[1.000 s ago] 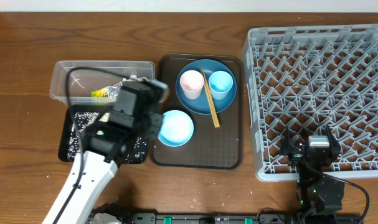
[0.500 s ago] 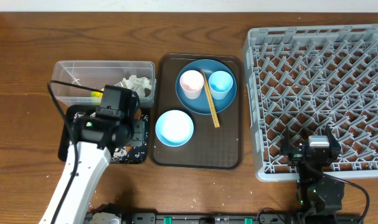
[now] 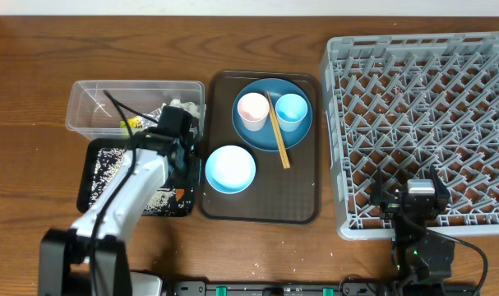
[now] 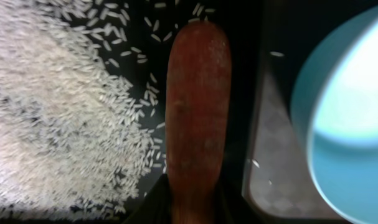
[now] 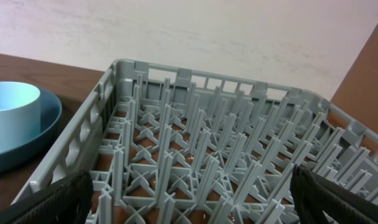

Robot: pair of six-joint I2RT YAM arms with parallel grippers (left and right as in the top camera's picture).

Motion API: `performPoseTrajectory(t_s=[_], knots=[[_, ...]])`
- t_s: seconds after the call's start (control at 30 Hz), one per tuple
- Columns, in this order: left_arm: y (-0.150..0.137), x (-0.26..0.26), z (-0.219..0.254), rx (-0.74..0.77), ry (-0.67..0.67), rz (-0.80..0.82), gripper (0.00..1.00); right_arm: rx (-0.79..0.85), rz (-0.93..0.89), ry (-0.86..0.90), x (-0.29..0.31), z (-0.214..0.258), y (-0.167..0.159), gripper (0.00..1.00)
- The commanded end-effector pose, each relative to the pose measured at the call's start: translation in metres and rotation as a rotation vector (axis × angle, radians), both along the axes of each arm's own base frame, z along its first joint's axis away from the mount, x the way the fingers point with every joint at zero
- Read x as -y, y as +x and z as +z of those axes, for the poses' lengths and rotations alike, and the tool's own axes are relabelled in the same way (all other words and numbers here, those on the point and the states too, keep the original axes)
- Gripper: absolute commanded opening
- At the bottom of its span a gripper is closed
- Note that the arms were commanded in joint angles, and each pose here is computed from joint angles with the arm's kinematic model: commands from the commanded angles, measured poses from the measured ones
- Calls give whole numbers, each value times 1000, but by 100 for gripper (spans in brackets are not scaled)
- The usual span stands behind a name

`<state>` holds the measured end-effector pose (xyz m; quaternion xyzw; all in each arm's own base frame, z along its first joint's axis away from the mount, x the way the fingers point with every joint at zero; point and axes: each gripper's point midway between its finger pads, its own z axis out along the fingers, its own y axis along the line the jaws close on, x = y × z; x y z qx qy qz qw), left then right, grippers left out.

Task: Sort waste into correct bins and load items into the dishwasher rack
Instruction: 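Carry the carrot left and release it onto the black tray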

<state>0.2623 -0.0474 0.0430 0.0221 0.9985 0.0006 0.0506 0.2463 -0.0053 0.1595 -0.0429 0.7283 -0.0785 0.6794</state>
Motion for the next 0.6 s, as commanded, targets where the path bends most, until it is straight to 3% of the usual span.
performPoseTrajectory(t_s=[0.0, 0.07, 0.13, 0.23, 0.43, 0.57], knots=[[-3, -7, -17, -48, 36, 14, 8, -3, -31, -4, 7, -1, 0, 99], [-2, -7, -22, -56, 38, 14, 9, -3, -32, -4, 7, -1, 0, 99], [1, -6, -24, -53, 37, 14, 16, -3, -31, -4, 7, -1, 0, 99], [5, -7, -22, -33, 34, 19, 46, -3, -31, -4, 7, -1, 0, 99], [14, -14, -5, 7, 26, 52, 50, -3, -31, -4, 7, -1, 0, 99], [33, -18, 26, 115, 8, 74, 49, -3, -31, -4, 7, -1, 0, 99]])
